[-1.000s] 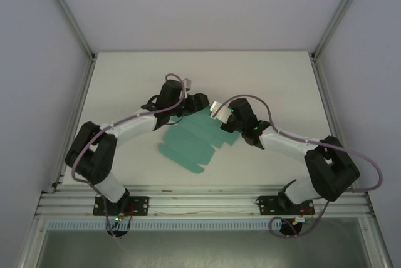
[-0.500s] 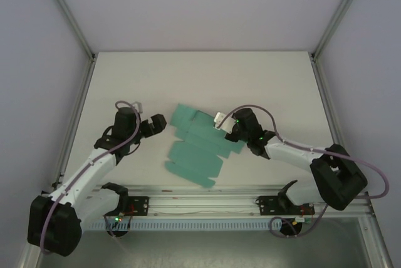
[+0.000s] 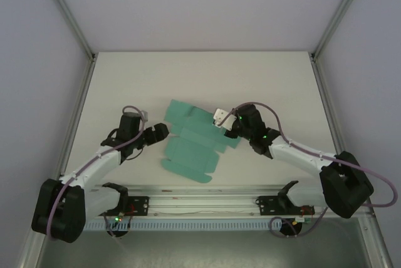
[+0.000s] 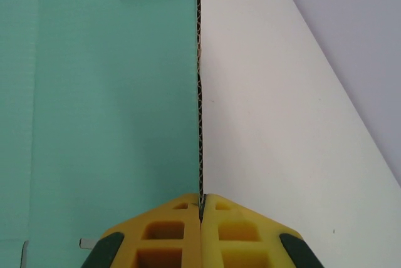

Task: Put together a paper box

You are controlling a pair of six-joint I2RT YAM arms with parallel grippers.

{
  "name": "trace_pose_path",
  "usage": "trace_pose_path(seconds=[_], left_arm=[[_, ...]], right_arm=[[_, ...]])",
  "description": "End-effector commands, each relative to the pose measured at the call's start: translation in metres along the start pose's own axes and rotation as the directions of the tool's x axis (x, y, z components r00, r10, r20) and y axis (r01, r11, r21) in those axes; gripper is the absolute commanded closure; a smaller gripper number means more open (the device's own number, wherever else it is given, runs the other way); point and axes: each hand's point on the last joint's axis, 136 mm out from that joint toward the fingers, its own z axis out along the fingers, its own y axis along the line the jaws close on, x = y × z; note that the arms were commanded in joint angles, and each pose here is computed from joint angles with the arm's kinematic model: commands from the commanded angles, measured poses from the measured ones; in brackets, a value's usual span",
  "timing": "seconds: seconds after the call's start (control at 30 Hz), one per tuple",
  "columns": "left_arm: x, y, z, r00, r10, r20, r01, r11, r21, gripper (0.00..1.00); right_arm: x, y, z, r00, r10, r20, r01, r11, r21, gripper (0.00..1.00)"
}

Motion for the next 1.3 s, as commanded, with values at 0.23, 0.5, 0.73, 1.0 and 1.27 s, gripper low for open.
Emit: trace_pose_path(seconds=[0.23, 0.5, 0.73, 1.0, 1.27], left_arm=[[-0.007, -0.017, -0.021, 0.984, 0.095, 0.153, -0.115, 0.984, 0.133, 0.13], [-0.002, -0.029, -0.027, 0.977, 0.117, 0.178, -0.154, 0.964, 0.215, 0.14], [-0.007, -0.064, -0.033, 0.97, 0.119, 0.213, -0.197, 0.896, 0.398, 0.14], [-0.009, -0.085, -0.029, 0.962, 0.152, 0.226, -0.249, 0.829, 0.501, 0.33], [-0.008, -0.103, -0.013, 0.979, 0.151, 0.141, -0.205, 0.788, 0.581, 0.48]], right_arm=[[-0.018, 0.0, -0.019, 0.986, 0.094, 0.141, -0.083, 0.993, -0.079, 1.0], [-0.027, 0.002, -0.026, 0.977, 0.1, 0.187, -0.082, 0.992, -0.1, 1.0], [-0.035, 0.007, -0.025, 0.962, 0.158, 0.223, -0.127, 0.981, -0.148, 1.0], [-0.043, 0.007, -0.019, 0.951, 0.19, 0.245, -0.147, 0.972, -0.181, 1.0], [-0.05, 0.005, -0.014, 0.94, 0.217, 0.261, -0.167, 0.965, -0.201, 1.0]])
